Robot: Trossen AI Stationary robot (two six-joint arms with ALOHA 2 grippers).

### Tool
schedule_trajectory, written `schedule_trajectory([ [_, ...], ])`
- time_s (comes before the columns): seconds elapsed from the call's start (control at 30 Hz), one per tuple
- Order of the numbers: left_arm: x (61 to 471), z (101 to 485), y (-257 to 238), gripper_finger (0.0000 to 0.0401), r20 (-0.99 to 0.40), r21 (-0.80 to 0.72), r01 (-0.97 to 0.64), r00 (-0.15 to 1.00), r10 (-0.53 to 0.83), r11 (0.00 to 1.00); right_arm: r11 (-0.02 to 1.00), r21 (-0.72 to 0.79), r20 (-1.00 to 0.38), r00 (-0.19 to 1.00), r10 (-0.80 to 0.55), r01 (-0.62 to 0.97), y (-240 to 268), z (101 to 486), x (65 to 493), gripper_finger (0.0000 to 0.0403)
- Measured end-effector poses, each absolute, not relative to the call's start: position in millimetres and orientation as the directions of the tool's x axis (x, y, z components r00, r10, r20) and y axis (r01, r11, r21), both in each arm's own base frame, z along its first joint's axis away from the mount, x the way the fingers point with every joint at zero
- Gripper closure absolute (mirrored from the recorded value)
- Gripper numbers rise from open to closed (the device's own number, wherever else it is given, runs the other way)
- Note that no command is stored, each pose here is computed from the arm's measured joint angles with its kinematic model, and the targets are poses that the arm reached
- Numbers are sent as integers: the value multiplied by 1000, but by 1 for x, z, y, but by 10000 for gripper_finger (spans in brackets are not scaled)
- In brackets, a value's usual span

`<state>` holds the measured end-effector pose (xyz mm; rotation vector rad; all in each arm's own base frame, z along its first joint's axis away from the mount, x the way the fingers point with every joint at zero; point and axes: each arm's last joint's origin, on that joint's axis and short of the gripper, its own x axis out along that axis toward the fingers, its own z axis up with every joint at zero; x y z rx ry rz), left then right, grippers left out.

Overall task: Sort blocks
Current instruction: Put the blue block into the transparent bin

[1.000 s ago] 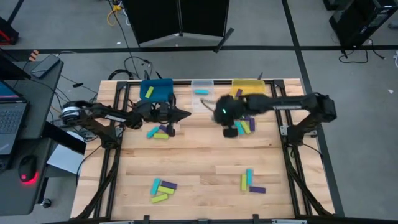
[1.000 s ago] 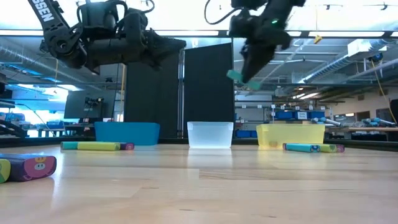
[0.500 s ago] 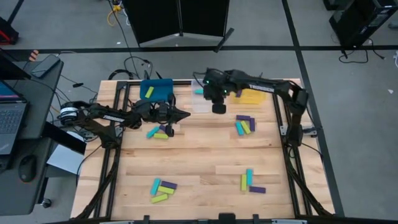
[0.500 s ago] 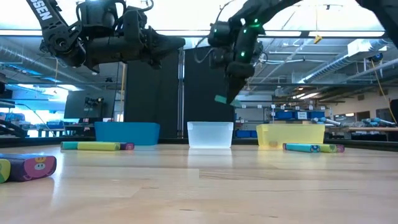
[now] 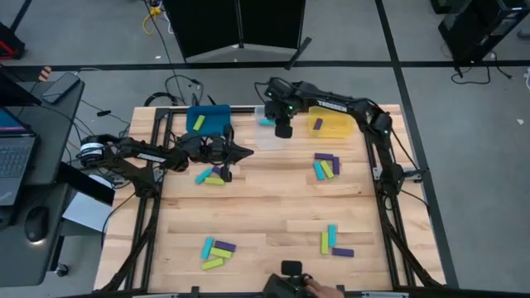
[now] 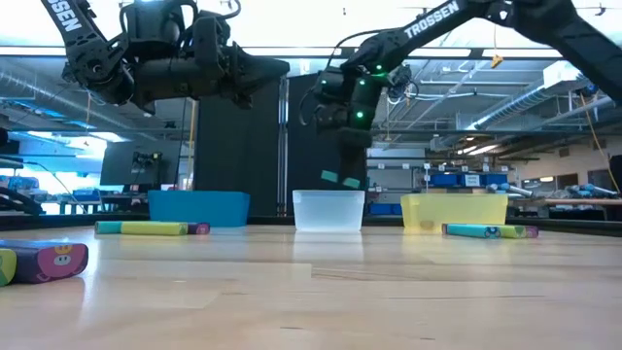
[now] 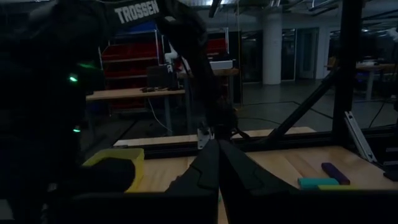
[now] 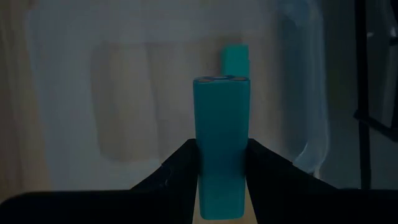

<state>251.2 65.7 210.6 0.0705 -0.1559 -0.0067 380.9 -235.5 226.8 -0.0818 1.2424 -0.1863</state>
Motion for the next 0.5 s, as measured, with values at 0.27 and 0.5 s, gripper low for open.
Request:
schedule_trajectory([
  [0.27, 251, 210, 66, 391, 149, 72, -8, 989, -3, 997, 993, -94, -958, 266, -110, 69, -250, 202, 401, 283],
  [0.5, 251, 210, 66, 391, 149, 91, -12, 989, -1, 996, 993, -67, -970, 228, -87, 94, -259, 183, 406, 283],
])
